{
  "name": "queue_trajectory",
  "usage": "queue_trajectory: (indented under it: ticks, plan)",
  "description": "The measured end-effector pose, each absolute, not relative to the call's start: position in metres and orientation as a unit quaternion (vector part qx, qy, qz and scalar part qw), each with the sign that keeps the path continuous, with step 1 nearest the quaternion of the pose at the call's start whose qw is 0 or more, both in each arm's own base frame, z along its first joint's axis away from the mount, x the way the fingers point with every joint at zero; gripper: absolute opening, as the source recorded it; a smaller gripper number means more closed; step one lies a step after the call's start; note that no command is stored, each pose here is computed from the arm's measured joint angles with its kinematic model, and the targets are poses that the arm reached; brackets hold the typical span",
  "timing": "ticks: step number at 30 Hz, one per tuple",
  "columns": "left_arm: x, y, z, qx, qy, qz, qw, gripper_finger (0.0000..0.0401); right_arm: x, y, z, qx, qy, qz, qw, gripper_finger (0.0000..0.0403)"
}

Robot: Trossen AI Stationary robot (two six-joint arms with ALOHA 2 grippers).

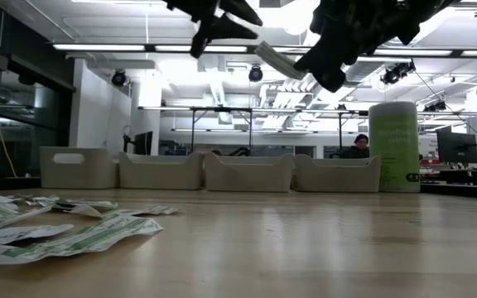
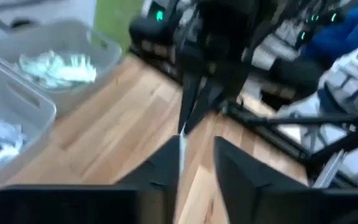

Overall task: Pick & Place First Aid Supplies
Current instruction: Put the green bandage into the right gray bin

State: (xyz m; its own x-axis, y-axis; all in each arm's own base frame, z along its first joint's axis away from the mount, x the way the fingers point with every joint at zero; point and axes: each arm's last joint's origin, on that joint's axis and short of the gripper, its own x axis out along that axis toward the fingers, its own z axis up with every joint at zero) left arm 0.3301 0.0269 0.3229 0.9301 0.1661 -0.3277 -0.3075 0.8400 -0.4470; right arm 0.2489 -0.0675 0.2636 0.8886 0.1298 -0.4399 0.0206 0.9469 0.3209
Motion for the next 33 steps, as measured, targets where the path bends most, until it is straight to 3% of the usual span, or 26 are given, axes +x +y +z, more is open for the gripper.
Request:
queue_trajectory:
  ticks: [6, 10, 17, 25, 33]
  plan:
    - [0.307, 0.033, 0.346, -0.234, 0.103, 0.176, 0.950, 0.0198, 0.247, -0.070, 0.260, 0.169, 0.252, 0.006, 0.953, 0.0000]
    - [0.284, 0.036, 0.359, -0.223, 0.096, 0.235, 0.941, 0.0227, 0.243, -0.079, 0.258, 0.186, 0.261, -0.038, 0.946, 0.0000]
    - [0.249, 0.035, 0.370, -0.216, 0.115, 0.294, 0.924, 0.0216, 0.228, -0.105, 0.250, 0.222, 0.285, -0.201, 0.911, 0.0000]
    - [0.235, 0.034, 0.374, -0.211, 0.120, 0.306, 0.920, 0.0195, 0.203, -0.138, 0.242, 0.221, 0.311, -0.348, 0.856, 0.0000]
    - [0.234, 0.034, 0.372, -0.209, 0.131, 0.309, 0.918, 0.0189, 0.190, -0.171, 0.218, 0.259, 0.354, -0.369, 0.820, 0.0000]
